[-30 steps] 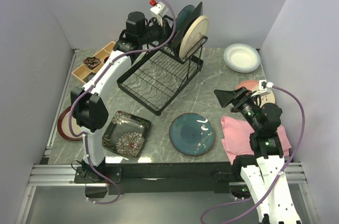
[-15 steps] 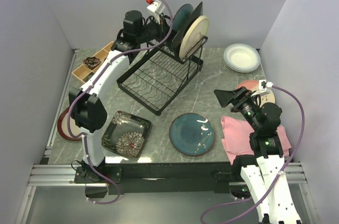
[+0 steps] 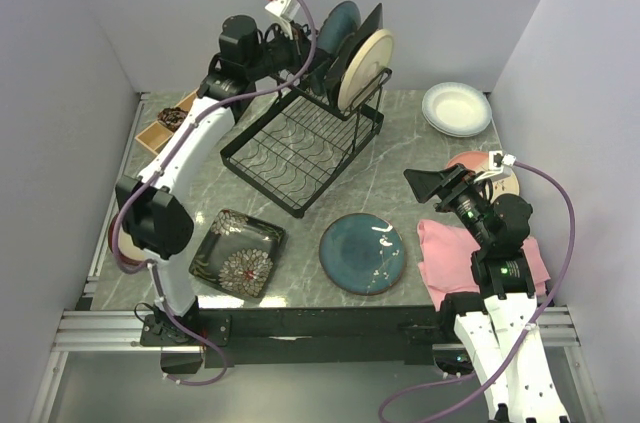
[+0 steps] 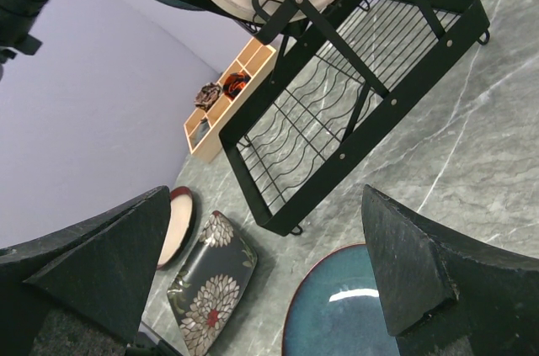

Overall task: Unload the plates from the dish rack
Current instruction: Unload the plate from the dish rack.

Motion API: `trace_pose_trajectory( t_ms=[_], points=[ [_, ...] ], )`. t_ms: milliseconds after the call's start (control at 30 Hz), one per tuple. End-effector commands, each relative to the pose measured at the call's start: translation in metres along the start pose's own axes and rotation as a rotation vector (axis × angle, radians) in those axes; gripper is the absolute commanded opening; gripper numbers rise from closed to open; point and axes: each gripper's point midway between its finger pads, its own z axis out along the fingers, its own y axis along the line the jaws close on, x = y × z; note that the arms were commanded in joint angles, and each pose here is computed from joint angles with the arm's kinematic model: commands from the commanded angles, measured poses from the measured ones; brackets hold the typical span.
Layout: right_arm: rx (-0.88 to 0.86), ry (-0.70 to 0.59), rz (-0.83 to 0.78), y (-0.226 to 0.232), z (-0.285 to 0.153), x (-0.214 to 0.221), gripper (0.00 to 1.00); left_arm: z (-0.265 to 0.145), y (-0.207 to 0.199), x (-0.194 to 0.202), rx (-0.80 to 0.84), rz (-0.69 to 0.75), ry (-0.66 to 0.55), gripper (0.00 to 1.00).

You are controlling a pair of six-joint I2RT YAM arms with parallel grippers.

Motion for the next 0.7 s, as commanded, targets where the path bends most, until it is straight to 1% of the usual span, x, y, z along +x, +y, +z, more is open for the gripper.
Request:
trace_pose_trajectory(
  t_ms=[0,133,333,467,667],
  points=[
    [-0.037,-0.030,-0.035,0.009,-0.001,-0.008,1.00,-0.045,-0.049,-0.131,0.019,0.244,-0.350,0.01],
    [-0.034,-0.029,-0.036,0.009,-0.001,-0.007,1.00,-0.053,-0.053,-0.141,0.003,0.254,-0.383,0.01],
    [-0.038,-0.033,-0.038,0.010,-0.002,-0.008,1.00,-0.060,-0.051,-0.146,-0.031,0.268,-0.400,0.01],
    [-0.037,-0.032,-0.034,0.010,-0.002,-0.008,1.00,-0.062,-0.046,-0.139,-0.061,0.270,-0.396,0.01],
    [-0.041,-0.029,-0.033,0.010,-0.002,-0.007,1.00,-0.070,-0.042,-0.141,-0.109,0.287,-0.407,0.01]
  ],
)
